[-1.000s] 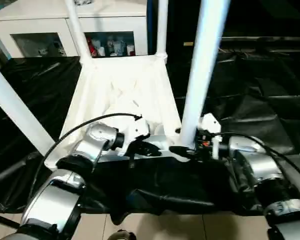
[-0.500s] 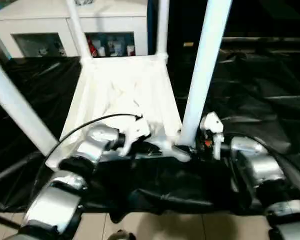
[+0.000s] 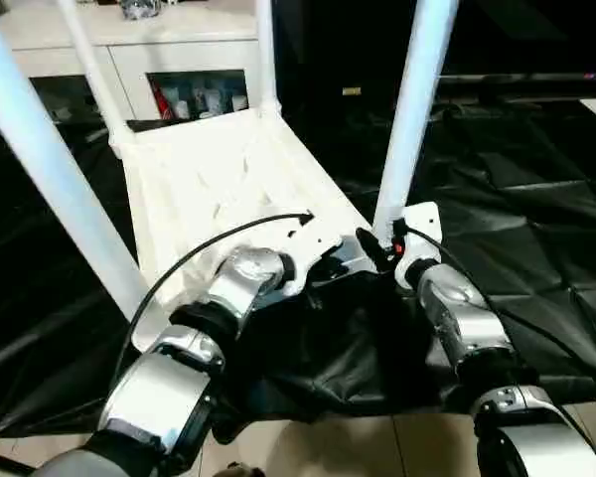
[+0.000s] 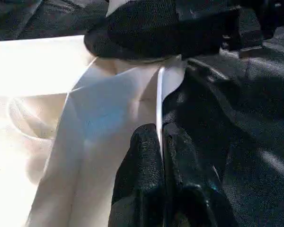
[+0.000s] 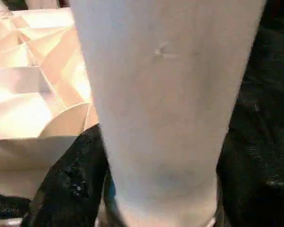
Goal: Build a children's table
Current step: Rotate leg to tighten
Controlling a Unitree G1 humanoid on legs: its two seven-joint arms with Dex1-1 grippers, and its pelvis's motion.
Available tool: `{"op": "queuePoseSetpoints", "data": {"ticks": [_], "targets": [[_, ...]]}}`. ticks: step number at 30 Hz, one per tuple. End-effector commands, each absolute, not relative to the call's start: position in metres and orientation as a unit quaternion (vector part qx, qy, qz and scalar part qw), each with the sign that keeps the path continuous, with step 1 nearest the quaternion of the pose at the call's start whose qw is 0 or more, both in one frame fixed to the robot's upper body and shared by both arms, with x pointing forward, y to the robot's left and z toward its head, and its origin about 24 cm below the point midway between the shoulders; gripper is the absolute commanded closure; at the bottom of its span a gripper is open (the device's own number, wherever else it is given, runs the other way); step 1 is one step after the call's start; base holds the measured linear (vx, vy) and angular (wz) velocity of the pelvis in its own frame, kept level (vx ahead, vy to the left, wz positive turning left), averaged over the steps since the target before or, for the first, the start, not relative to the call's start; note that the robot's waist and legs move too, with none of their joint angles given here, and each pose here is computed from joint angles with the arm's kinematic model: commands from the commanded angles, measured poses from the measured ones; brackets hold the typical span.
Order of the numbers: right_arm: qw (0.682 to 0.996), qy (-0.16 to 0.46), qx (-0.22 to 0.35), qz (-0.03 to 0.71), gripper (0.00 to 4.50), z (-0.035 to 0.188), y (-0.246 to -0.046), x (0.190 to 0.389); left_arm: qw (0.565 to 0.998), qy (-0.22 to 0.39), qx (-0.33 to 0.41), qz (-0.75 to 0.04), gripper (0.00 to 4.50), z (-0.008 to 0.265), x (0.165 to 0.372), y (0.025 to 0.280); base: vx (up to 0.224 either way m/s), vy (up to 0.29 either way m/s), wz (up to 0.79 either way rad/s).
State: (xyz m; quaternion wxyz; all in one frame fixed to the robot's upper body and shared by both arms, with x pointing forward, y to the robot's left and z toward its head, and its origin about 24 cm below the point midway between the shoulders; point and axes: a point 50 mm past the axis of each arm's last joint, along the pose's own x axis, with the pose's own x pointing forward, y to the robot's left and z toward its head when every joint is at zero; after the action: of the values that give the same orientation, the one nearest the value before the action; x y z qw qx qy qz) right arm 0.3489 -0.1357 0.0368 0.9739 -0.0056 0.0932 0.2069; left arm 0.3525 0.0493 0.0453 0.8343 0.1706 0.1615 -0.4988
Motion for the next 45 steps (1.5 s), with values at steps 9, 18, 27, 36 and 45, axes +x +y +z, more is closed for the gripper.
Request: {"op": "queuePoseSetpoints", "data": {"ticks": [9,18,27,36,45], "targets": [[0.860,0.102,-0.029,0.499,0.68,0.046,-0.128,0.324,0.757,0.141,0.166,-0.616,4.50,0.051,0.340,0.061,0.000,0.000,0.00],[0.802,0.142,-0.098,0.572,0.68,0.050,-0.160,0.311,0.698,0.159,0.168,-0.678,4.50,0.052,0.331,0.088,0.000,0.000,0.00],[0.792,0.147,-0.083,0.587,1.14,0.051,-0.160,0.308,0.678,0.165,0.170,-0.696,4.50,0.054,0.326,0.099,0.000,0.000,0.00],[0.789,0.152,-0.078,0.590,1.77,0.049,-0.160,0.306,0.697,0.165,0.173,-0.676,4.50,0.053,0.328,0.100,0.000,0.000,0.00],[0.908,0.168,-0.009,0.385,1.80,0.021,-0.148,0.324,0.808,0.158,0.165,-0.543,4.50,0.056,0.353,0.075,0.000,0.000,0.00]]}}
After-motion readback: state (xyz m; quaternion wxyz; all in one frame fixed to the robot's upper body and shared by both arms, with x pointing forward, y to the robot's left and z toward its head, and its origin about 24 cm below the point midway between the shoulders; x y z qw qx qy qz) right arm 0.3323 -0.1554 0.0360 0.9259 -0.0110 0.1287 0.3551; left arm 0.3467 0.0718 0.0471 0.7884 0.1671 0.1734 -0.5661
